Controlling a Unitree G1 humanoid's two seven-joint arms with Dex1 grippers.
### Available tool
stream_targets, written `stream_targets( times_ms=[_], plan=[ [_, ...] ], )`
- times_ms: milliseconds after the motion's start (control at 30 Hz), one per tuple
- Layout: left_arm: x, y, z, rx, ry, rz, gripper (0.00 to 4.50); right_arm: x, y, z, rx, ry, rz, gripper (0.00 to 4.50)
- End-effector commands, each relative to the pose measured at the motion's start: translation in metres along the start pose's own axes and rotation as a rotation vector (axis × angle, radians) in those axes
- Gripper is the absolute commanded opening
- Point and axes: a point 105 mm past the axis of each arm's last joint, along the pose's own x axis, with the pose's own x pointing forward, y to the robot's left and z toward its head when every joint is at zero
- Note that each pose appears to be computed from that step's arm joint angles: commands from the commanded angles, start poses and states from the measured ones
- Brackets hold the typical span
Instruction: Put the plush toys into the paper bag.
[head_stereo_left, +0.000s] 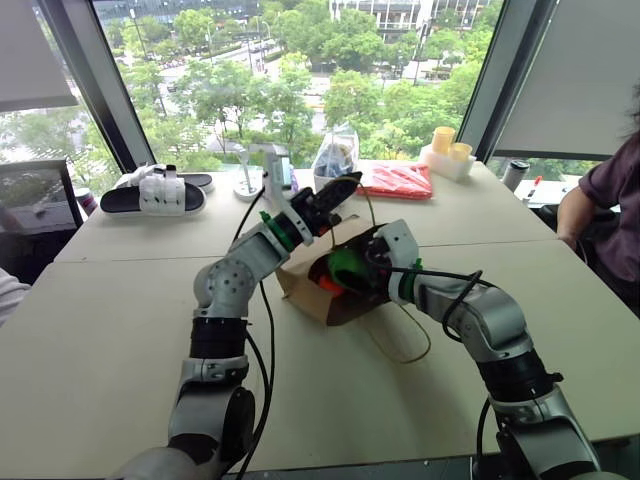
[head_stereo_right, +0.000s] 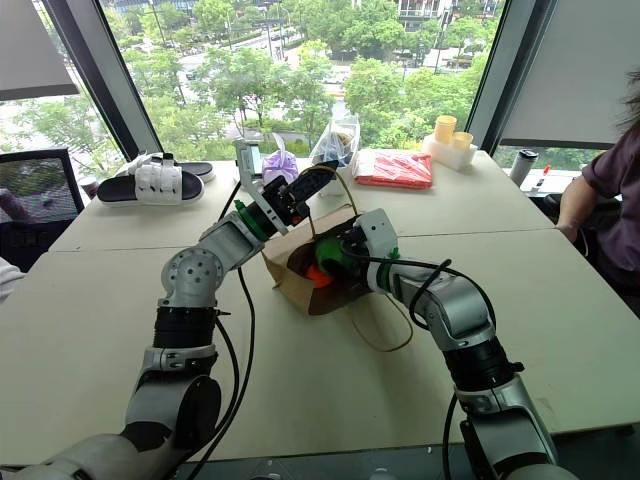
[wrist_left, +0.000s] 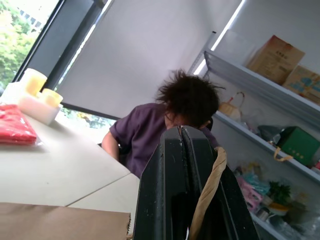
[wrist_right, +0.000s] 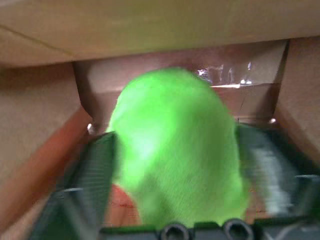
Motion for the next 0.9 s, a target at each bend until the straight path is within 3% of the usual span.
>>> stream_targets(
  times_ms=[33,367,600,767,900],
  plan=[
    [0.007,-0.011,0.011,0.029,-0.031,-0.036,0.00,-0.027,0.007,0.021,-0.019,-0.113,0.049,4.48],
    [0.010,-0.006,0.013,-0.002,-0.040,-0.025,0.00,-0.091,-0.001,0.021,0.054,-0.223,0.058,4.48],
    [0.009,-0.006,0.014,-0.001,-0.040,-0.033,0.00,-0.134,-0.020,-0.041,0.238,-0.082,-0.038,4.48],
    [0.010,-0.006,0.013,-0.001,-0.040,-0.034,0.00,-0.141,-0.022,-0.078,0.416,-0.058,-0.085,4.48],
    [0.010,-0.007,0.012,-0.003,-0.038,-0.039,0.00,-0.132,-0.011,-0.088,0.539,-0.097,-0.063,4.48]
  ],
)
